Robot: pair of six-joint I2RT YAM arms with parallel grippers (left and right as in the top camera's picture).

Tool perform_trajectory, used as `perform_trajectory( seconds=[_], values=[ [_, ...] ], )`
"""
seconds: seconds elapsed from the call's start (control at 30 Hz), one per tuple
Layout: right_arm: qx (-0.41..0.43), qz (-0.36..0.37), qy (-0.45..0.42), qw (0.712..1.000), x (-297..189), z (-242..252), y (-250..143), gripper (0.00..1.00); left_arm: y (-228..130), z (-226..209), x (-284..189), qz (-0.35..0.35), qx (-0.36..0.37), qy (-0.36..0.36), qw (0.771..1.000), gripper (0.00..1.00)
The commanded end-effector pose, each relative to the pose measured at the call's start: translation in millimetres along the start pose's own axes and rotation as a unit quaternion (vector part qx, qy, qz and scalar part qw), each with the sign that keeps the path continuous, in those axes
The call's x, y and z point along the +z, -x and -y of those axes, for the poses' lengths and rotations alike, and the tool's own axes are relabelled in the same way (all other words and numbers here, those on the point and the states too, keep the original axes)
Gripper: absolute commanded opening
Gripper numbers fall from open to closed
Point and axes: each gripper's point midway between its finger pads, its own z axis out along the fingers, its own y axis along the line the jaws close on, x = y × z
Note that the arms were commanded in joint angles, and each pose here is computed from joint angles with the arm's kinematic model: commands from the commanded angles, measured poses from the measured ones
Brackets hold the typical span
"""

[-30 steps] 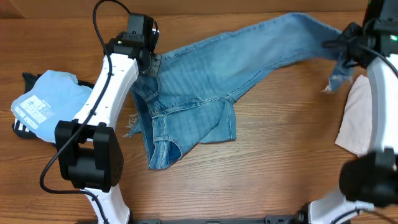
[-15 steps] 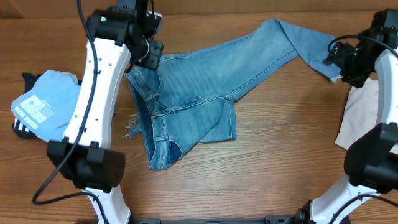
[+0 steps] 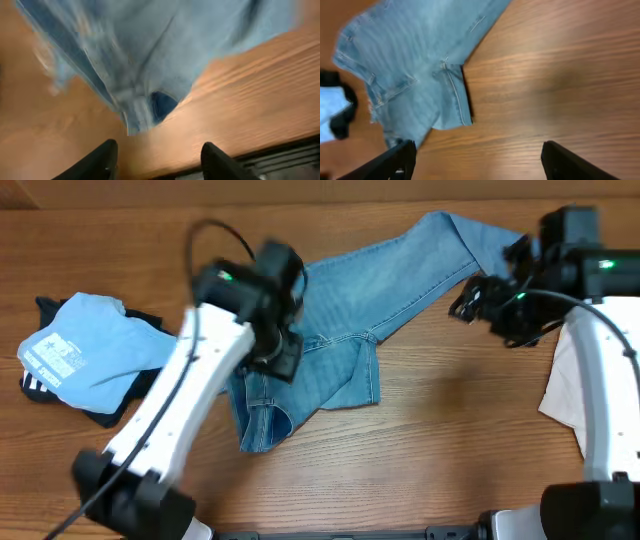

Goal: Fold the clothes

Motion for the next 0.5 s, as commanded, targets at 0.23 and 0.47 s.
perform_trajectory(
  seconds=[0.23, 0.47],
  values=[
    [-0.044, -0.062, -0.006, 0.997, 31.0, -0.8, -31.2, 0.83, -82.4, -48.1, 143.0, -0.124, -0.135, 0.06, 0.981, 0.66],
    [-0.064, -0.067, -0.004, 0.996, 34.9, -11.8, -36.4, 0.84, -64.3, 3.1, 148.1, -0.099, -0.058, -0.118, 0.986, 0.04]
  ],
)
